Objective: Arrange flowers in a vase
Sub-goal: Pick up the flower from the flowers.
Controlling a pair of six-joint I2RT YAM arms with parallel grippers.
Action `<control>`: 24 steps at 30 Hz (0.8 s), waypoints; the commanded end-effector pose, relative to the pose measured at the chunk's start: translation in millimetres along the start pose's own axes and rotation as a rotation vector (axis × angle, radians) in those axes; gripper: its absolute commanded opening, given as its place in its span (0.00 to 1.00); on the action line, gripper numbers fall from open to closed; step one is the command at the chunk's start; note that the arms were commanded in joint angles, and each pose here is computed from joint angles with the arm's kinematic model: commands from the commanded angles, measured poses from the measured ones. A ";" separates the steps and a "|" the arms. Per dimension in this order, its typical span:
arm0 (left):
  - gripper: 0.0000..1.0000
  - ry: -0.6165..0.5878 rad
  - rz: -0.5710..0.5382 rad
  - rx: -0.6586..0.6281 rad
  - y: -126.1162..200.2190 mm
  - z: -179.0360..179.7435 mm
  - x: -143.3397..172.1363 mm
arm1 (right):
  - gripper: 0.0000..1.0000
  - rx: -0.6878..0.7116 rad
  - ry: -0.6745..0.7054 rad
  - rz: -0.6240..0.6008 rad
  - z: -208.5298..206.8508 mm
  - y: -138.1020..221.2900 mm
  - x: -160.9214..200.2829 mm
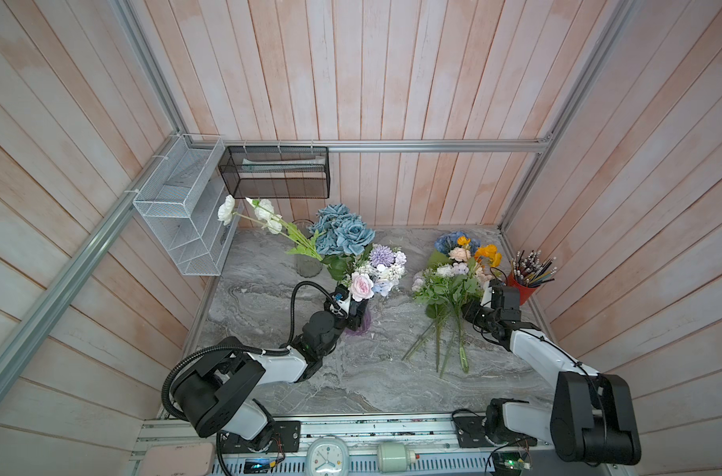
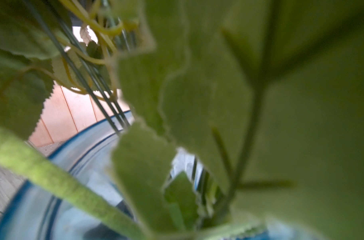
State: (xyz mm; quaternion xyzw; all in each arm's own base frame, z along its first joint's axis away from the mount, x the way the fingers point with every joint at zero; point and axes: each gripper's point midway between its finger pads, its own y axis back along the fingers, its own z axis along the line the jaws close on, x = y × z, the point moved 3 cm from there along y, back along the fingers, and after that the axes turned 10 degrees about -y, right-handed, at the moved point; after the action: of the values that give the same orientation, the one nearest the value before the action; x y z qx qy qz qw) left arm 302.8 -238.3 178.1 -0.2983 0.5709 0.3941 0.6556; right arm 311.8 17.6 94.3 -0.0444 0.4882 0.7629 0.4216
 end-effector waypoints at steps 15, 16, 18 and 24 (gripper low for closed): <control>0.00 -0.015 0.178 0.012 3.2 -5.8 46.9 | 0.12 -0.034 0.047 -0.034 6.4 -5.3 -11.6; 0.00 -0.016 0.177 0.012 3.4 -5.6 46.8 | 0.09 -0.036 0.048 -0.034 6.4 -5.4 -11.7; 0.00 -0.015 0.177 0.011 3.7 -5.6 46.9 | 0.02 -0.039 0.063 -0.036 8.1 -4.6 -12.8; 0.00 -0.015 0.176 0.012 3.5 -5.9 46.9 | 0.00 -0.048 0.124 -0.098 19.3 15.8 -27.8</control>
State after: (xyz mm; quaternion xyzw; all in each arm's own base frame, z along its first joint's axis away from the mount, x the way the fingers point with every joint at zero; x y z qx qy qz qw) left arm 302.7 -238.2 177.6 -0.3000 0.5697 0.3967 0.6543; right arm 318.7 17.3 101.3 -0.0866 0.4924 0.7613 0.4129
